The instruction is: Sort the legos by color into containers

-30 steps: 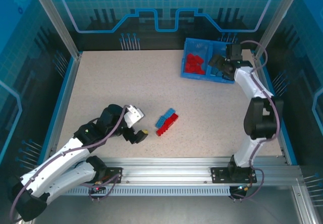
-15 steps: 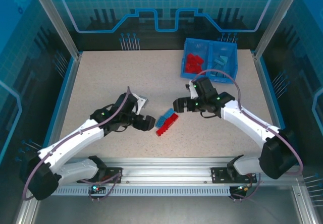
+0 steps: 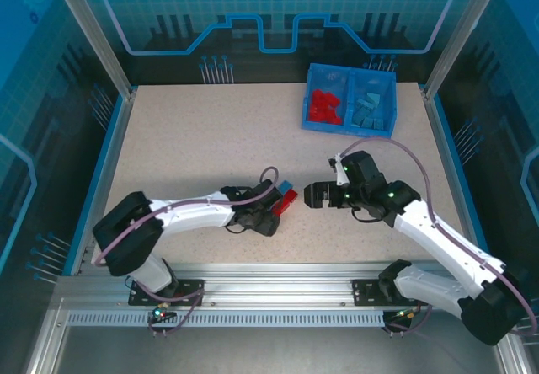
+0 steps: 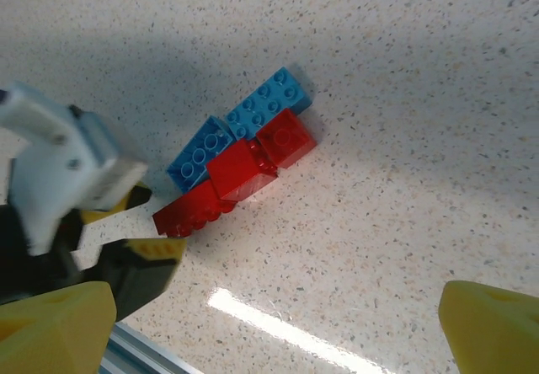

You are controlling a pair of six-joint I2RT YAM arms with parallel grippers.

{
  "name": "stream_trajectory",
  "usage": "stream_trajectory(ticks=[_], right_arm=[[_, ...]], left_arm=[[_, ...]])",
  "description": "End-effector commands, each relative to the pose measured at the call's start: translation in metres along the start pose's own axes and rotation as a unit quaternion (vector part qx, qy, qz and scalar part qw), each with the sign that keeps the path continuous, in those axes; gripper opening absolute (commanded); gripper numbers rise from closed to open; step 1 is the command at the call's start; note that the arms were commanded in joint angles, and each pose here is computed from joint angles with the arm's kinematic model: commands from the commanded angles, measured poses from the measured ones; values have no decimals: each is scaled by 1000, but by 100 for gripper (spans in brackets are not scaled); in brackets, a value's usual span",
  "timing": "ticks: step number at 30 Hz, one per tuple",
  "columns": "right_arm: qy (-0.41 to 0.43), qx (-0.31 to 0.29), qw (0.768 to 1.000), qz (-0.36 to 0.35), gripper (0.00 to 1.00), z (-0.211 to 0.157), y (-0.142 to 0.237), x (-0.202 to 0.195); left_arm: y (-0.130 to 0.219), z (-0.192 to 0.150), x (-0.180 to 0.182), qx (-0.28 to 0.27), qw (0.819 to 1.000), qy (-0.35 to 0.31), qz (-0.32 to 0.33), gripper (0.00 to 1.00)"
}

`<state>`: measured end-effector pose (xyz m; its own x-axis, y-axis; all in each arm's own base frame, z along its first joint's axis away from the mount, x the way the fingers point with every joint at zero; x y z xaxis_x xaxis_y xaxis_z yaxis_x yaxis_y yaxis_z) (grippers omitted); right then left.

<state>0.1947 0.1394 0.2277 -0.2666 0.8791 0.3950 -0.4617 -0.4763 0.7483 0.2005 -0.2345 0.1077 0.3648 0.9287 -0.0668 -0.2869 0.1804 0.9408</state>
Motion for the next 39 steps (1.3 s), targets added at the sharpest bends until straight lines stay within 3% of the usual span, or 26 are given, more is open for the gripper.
stream_trajectory(ticks=[1, 4, 10, 13, 18, 24, 28, 31, 39], right_arm=[[-18, 3, 1000, -17, 100, -12, 7, -9], [-24, 1, 999, -25, 100, -16, 9, -13], [-30, 11, 999, -23, 100, -20, 7, -18], [-45, 35, 998, 5, 100, -23, 6, -18], [-75, 57, 994, 48, 100, -26, 12, -17], [-128, -15, 989, 68, 100, -10, 43, -26], [-128, -104, 986, 8, 99, -1, 70, -35], [-135, -133, 982, -1, 99, 1, 76, -37], [-140, -134, 981, -8, 99, -6, 80, -39]], left_arm=[[-5, 17, -10, -28, 999, -17, 25, 62], [-12, 18, -18, -19, 999, -31, 23, 56], [-17, 15, -28, -13, 999, -31, 11, 29], [-12, 14, -32, -16, 1000, -26, 3, 21], [12, 21, -43, -47, 998, -29, -21, 14], [67, 50, -53, -135, 988, -34, -63, 10], [98, 91, -62, -238, 968, -62, -50, 9], [101, 138, -71, -300, 951, -72, -30, 7], [52, 287, -68, -352, 935, -49, 11, 4]])
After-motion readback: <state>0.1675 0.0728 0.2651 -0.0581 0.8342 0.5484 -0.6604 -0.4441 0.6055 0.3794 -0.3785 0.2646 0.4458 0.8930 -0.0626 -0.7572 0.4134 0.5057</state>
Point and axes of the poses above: each hand's point on the last joint's axis, 136 mm out from that joint toward the fingers, its own y axis back along the fingers, its own x axis along the line the jaws close on, z = x × y, the point moved 8 cm from there along y, back along the fingers, and after that the axes turned 2 degrees about y, right-handed, at the moved point
